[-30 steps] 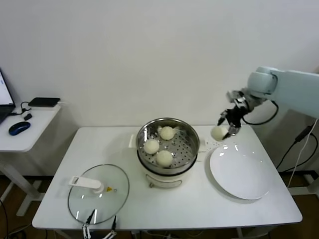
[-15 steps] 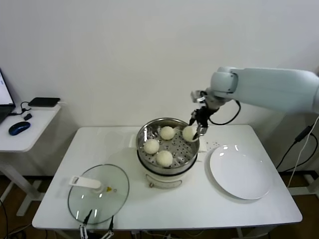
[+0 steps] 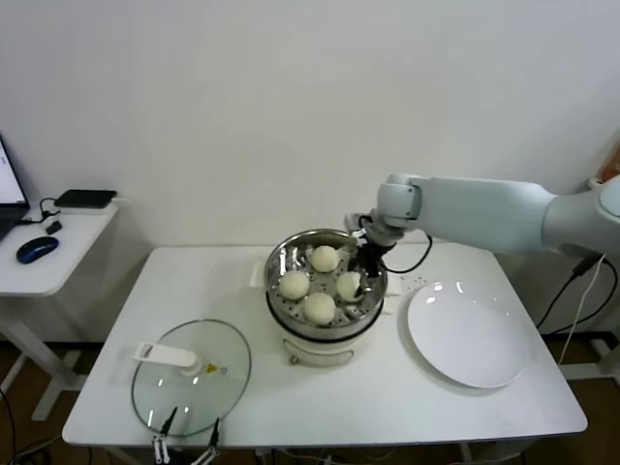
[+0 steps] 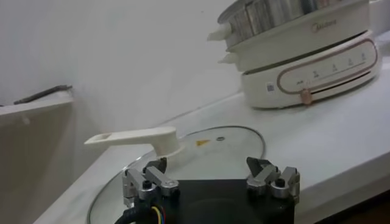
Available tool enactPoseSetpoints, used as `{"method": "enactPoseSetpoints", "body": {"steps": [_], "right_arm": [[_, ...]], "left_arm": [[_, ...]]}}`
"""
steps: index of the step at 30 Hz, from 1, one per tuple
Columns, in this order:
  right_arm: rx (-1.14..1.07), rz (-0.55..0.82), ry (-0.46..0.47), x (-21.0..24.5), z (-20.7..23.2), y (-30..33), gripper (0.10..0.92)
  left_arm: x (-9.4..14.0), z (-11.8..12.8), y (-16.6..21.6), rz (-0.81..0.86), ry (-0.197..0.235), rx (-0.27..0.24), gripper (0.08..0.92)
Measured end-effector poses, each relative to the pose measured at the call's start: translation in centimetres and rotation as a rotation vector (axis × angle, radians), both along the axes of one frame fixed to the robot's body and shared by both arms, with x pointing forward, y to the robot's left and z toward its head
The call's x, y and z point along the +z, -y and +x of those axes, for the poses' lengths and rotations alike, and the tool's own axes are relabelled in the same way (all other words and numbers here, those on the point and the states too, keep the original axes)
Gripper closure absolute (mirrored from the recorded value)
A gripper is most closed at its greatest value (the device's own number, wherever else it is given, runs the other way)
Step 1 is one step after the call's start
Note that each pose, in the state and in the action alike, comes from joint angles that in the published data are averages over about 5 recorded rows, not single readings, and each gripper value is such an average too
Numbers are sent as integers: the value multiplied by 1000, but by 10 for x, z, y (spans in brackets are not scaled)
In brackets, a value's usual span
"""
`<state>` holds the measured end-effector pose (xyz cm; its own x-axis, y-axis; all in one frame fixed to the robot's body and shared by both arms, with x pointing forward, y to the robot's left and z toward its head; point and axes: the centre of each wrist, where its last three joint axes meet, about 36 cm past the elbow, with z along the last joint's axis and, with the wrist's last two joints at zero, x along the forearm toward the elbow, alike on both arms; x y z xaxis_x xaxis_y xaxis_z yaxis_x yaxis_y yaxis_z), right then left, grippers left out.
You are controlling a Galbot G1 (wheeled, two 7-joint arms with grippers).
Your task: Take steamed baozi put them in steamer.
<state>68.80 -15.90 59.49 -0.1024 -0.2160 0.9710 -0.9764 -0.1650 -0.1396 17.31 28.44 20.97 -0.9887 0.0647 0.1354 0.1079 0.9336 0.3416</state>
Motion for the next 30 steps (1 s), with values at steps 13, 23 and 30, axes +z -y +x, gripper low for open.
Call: {"method": "enactPoseSetpoints", "body": {"steps": [13, 23, 30], "right_arm": [[0, 27, -28, 31, 3, 11, 201], [-80, 183, 64, 67, -26, 64, 199], [-183, 445, 228, 31, -70, 103, 200]], "left_arm": [[2, -1, -2, 2, 1, -2, 177], [6, 2, -1, 1, 17, -11, 177], [7, 8, 4, -3, 23, -18, 177]]}}
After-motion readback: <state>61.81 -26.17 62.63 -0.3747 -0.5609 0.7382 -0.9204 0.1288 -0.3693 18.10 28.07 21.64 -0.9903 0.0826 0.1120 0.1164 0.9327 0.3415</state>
